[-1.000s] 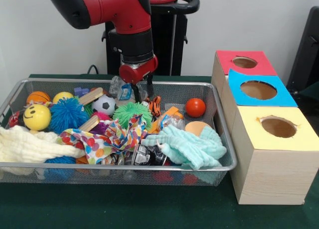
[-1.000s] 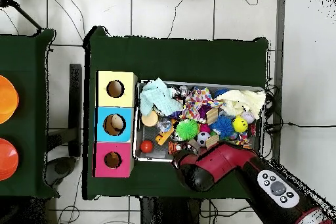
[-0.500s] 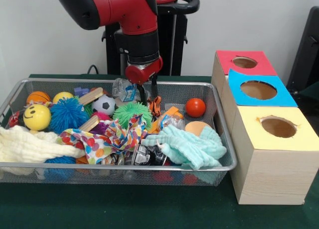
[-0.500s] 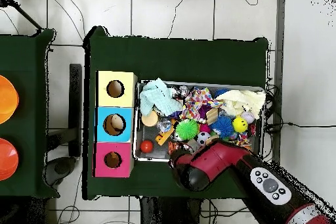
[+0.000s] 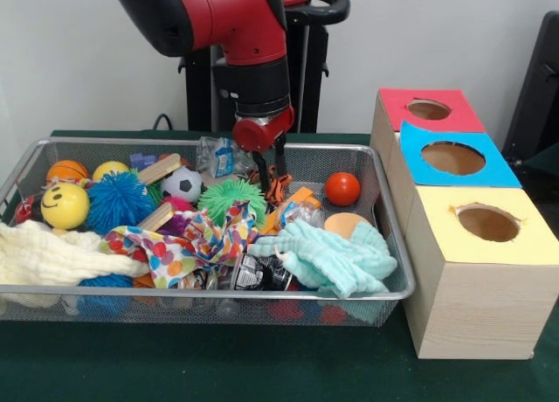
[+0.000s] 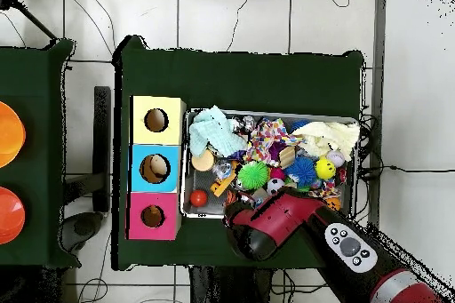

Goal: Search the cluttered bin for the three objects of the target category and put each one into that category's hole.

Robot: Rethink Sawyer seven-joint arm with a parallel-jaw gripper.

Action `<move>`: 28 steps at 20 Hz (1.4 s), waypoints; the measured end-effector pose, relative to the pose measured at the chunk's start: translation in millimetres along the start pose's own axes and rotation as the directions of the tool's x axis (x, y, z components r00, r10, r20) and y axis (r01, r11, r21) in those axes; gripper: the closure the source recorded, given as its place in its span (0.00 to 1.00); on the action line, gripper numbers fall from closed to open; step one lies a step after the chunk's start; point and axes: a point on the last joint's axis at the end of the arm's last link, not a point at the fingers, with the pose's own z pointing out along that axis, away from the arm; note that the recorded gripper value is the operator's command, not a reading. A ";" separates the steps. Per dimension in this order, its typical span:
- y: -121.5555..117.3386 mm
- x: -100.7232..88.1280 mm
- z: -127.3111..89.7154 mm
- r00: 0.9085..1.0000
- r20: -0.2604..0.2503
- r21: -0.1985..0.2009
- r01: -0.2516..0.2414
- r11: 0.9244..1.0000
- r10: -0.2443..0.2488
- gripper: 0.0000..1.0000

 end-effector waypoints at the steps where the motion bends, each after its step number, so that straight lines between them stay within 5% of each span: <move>1: 0.4 -0.4 0.7 1.000 0.004 0.002 0.002 1.000 -0.002 0.00; 8: 2.3 1.2 6.8 0.999 0.039 0.015 0.001 1.000 -0.002 0.00; 28: -2.7 15.4 6.1 0.999 0.038 0.019 -0.035 0.999 0.034 0.00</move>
